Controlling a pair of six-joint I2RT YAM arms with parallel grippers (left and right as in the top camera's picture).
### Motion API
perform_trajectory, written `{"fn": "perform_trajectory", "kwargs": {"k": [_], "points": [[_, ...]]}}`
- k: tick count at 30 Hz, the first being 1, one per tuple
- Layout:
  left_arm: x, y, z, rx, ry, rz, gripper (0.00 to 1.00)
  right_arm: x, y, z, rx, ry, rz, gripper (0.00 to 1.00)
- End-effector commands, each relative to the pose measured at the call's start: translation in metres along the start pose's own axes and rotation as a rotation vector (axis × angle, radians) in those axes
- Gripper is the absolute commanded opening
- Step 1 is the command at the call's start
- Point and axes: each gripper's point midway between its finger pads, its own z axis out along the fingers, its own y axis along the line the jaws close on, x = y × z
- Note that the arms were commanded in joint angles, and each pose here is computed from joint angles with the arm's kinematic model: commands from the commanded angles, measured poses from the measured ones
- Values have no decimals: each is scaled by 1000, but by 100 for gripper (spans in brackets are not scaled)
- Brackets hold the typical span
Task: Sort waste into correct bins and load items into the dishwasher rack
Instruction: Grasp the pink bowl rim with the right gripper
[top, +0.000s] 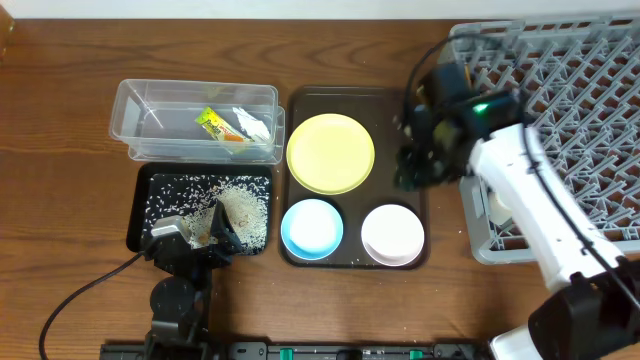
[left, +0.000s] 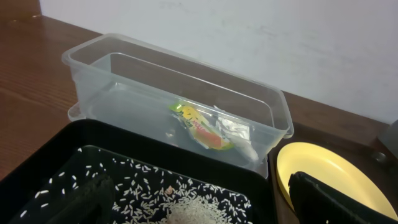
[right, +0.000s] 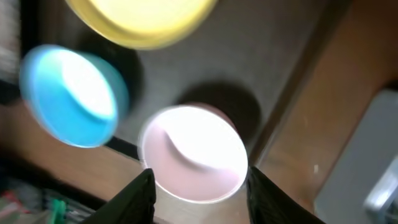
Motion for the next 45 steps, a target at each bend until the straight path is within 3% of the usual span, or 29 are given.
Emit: {"fn": "perform_trajectory", "kwargs": {"k": [1,8,13,18,20,26,30,35,38,45], "points": [[12,7,3,-24,24,4,92,17,-32,21,219,40,82,48],[12,7,3,-24,24,4,92,55,-47,73,222,134,84,47],[12,7,3,-24,24,4,92,68,-26,101,60,156,46,30],[12,7,3,-24,24,4,92,72,-35,104,109,156,119,2],[12,7,3,-24,25,4,92,65,-37,99,123,126,133,1],[12,7,3,-24,24,4,92,10,-54,25,249,-116,182,1],[12,7,3,-24,25,4,92,-35,-86,-75,474,-433,233,1],[12,7,3,-24,24,4,92,-48,-127,-183,829,-755,364,1],[12,7,3,-24,24,4,92,-44,-142,-196,960,-781,408,1],[12,7,3,-24,24,4,92,-30,-199,-192,1282,-687,533,1]]}}
